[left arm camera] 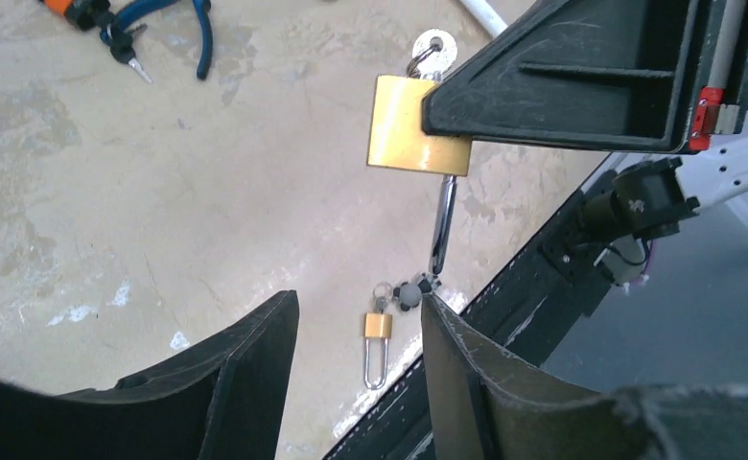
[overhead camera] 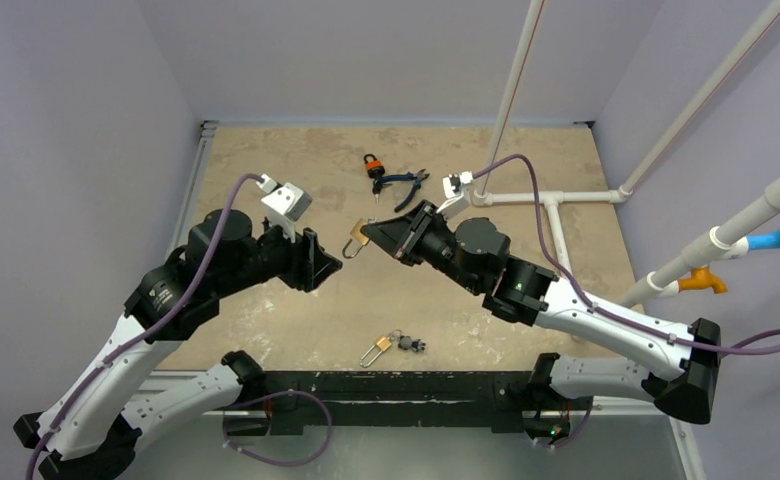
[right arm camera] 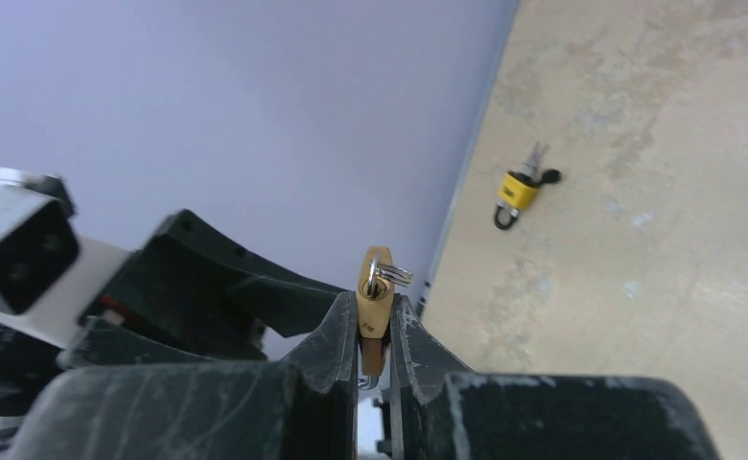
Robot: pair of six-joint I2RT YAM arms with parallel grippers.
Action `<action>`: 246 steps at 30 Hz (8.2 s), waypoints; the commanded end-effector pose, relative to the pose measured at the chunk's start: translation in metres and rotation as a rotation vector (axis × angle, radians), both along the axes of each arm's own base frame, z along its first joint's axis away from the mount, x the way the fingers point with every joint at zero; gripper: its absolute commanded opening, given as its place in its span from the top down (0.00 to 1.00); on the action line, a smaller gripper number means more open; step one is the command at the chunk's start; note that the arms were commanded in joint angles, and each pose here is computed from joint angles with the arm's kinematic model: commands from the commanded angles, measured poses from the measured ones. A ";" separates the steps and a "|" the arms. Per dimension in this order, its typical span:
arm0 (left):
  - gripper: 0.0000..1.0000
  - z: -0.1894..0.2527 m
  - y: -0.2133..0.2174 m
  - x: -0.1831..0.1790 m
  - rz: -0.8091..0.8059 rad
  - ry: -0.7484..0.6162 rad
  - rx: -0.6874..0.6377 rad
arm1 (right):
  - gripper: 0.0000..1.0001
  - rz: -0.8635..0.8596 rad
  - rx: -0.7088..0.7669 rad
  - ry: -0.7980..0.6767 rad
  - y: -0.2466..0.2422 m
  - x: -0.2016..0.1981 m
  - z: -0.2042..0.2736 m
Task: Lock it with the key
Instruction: Lock the lock.
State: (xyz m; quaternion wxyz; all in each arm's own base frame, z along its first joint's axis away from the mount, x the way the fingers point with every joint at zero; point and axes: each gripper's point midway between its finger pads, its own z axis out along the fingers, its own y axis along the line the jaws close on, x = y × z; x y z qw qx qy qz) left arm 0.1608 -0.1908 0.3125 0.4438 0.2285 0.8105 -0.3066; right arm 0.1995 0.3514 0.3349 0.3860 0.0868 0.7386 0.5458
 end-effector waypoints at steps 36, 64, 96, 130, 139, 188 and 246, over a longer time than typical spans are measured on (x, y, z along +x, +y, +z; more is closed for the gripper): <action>1.00 0.086 -0.025 -0.009 -0.144 -0.151 -0.190 | 0.02 -0.006 0.026 -0.401 -0.021 -0.003 0.080; 1.00 0.139 -0.027 -0.108 -0.583 -0.043 -0.286 | 0.31 0.785 -0.013 -1.044 -0.018 -0.146 0.107; 1.00 0.120 -0.039 -0.090 -0.547 0.009 -0.260 | 0.90 0.793 -0.009 -0.950 -0.007 -0.141 0.096; 0.61 0.071 0.008 -0.014 -0.083 -0.186 -0.029 | 1.00 0.647 0.060 -0.757 -0.002 -0.120 0.110; 0.53 0.118 0.043 -0.002 0.110 -0.325 -0.071 | 1.00 0.661 0.048 -0.725 0.000 -0.120 0.099; 0.54 0.111 -0.004 -0.077 -0.408 -0.352 -0.194 | 1.00 0.538 0.046 -0.748 -0.031 -0.098 0.112; 1.00 0.133 -0.063 -0.072 -0.617 -0.101 -0.404 | 1.00 0.470 0.049 -0.862 -0.051 -0.101 0.131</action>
